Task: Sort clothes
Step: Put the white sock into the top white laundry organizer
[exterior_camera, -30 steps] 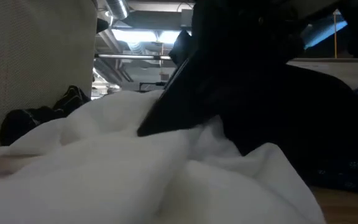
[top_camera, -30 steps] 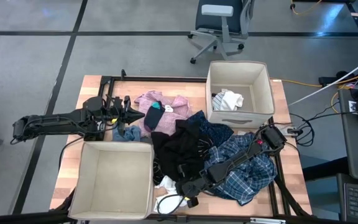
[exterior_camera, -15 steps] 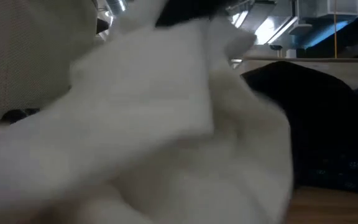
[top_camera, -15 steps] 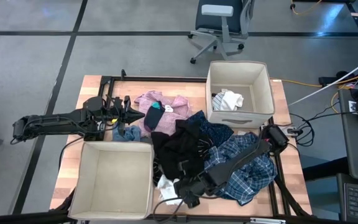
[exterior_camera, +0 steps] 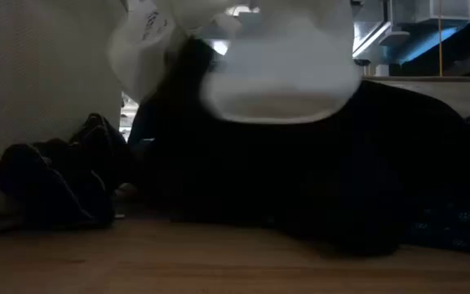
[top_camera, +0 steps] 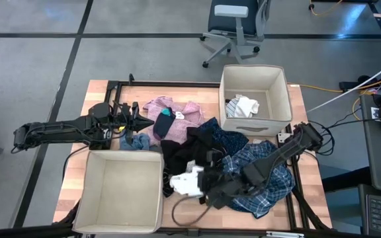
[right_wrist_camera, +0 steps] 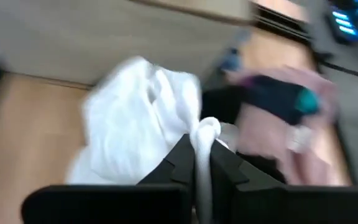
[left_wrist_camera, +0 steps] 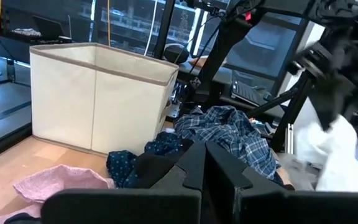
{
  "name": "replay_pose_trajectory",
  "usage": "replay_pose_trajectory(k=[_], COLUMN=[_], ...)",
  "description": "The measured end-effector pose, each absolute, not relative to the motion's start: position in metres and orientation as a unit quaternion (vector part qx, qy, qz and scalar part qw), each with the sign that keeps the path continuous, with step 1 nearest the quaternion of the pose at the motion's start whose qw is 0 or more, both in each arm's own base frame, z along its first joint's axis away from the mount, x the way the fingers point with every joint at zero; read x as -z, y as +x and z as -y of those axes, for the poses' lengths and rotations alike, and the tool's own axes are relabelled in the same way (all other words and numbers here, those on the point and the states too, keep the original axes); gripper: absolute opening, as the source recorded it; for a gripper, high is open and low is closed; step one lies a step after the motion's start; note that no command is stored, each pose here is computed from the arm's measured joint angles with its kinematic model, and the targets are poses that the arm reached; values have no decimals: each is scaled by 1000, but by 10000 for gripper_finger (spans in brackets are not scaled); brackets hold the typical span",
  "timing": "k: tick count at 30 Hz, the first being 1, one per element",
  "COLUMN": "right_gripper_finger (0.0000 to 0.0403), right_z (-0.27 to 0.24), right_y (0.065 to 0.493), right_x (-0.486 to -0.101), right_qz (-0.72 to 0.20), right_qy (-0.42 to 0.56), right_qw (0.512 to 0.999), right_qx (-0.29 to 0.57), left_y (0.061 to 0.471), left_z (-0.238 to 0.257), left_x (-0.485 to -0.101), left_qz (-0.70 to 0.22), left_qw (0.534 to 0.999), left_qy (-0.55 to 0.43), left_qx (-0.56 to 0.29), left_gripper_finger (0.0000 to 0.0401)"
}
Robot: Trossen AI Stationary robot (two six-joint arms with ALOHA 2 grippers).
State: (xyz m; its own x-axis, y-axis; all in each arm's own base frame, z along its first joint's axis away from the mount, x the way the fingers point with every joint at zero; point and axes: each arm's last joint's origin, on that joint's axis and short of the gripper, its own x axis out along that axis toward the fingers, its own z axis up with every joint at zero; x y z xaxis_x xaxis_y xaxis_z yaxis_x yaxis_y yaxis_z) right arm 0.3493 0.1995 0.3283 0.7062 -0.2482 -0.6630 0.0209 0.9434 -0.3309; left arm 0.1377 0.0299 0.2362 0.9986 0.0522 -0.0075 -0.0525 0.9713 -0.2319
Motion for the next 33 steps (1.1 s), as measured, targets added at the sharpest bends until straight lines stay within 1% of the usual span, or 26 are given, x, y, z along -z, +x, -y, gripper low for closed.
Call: replay_pose_trajectory(k=[3,7,9,11,14,17,20,22,24,27,30,33], right_gripper_finger=[28,35,51,78,128,181,223,244,258,268,268,260], right_z=[-183,-158,-147,-140,-138,-142,-148,-155,-165,-185,-196,-195], right_y=[350,358,363,367,367,364,362,364,369,381,389,396], right_x=[-324,-302,-288,-281,-284,-304,-324,-330,-331,-316,-288,-265], right_qz=[-398,-429,-446,-451,-478,-507,-503,-478,-432,-370,-352,-355], right_qy=[-135,-85,-74,-65,-48,-11,28,24,-7,-61,-93,-108], right_qw=[898,878,868,867,861,855,861,876,901,927,931,928], right_qx=[130,195,204,202,164,108,71,53,38,-13,-37,-19], left_y=[138,138,138,138,138,138,138,138,138,138,138,138], left_z=[-30,-30,-30,-30,-30,-30,-30,-30,-30,-30,-30,-30], left_x=[-236,-236,-236,-236,-235,-234,-235,-235,-235,-235,-235,-235], left_qz=[-1,-1,-1,-3,-6,-9,-9,-9,-9,-9,-9,-9], left_qw=[993,992,992,992,991,991,992,993,993,993,993,993], left_qy=[-118,-121,-121,-126,-133,-133,-127,-117,-116,-117,-116,-116], left_qx=[-26,-26,-26,-27,-27,-27,-27,-26,-26,-25,-25,-25], left_gripper_finger=[1,1,1,1,1,1,1,1,1,1,1,1])
